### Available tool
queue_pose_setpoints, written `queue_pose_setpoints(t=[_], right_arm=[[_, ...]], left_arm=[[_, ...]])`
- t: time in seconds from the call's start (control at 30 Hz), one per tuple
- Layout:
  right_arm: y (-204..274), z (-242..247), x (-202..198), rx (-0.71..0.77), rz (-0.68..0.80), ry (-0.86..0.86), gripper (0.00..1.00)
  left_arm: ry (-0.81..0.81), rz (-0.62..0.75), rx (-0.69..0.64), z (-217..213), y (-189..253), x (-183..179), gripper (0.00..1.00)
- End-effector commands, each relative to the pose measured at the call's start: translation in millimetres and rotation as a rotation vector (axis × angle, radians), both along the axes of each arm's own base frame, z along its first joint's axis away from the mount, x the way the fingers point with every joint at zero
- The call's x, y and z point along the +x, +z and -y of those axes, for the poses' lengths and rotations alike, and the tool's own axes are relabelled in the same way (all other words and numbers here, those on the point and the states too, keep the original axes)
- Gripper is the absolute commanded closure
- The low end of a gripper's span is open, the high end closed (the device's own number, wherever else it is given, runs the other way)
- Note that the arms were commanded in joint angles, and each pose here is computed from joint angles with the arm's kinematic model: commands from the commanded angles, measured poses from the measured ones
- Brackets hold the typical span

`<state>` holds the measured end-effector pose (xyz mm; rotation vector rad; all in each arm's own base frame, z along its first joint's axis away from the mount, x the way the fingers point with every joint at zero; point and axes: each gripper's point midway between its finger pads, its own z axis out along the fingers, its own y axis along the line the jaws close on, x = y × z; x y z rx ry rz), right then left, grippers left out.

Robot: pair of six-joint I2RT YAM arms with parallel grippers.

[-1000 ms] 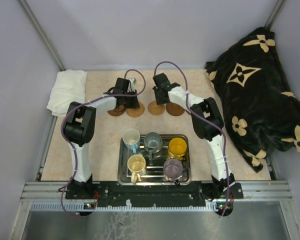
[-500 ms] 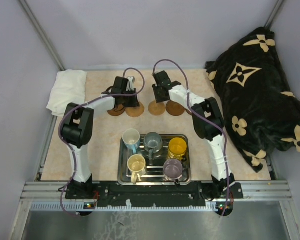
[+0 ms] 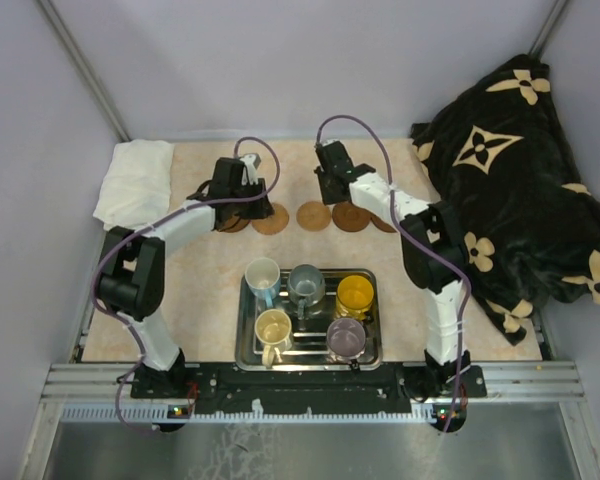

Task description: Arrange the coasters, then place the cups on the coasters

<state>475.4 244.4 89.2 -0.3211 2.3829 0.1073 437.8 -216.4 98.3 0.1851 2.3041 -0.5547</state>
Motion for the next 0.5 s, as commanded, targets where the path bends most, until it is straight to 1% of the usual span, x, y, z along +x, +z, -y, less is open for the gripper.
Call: queue_pose_setpoints(t=[0.0, 0.07, 0.3, 0.47], right_arm=[[28, 14, 0, 0.004, 0.066, -0.022, 0.8], [25, 16, -4, -0.003, 0.057, -0.022, 0.82], [23, 45, -9, -0.073, 0.068, -0.113, 0.82], [21, 76, -8, -0.014, 0.046, -0.204, 0.83]], left_arm=[[0.033, 0.036, -0.021, -9, 15, -17, 0.62], [0.049, 0.045, -0.02, -14, 20, -25, 0.62], [0.097, 0.086, -0.017, -32, 40, -52, 0.62], [0.113, 0.095, -0.013, -40, 46, -64, 0.61]])
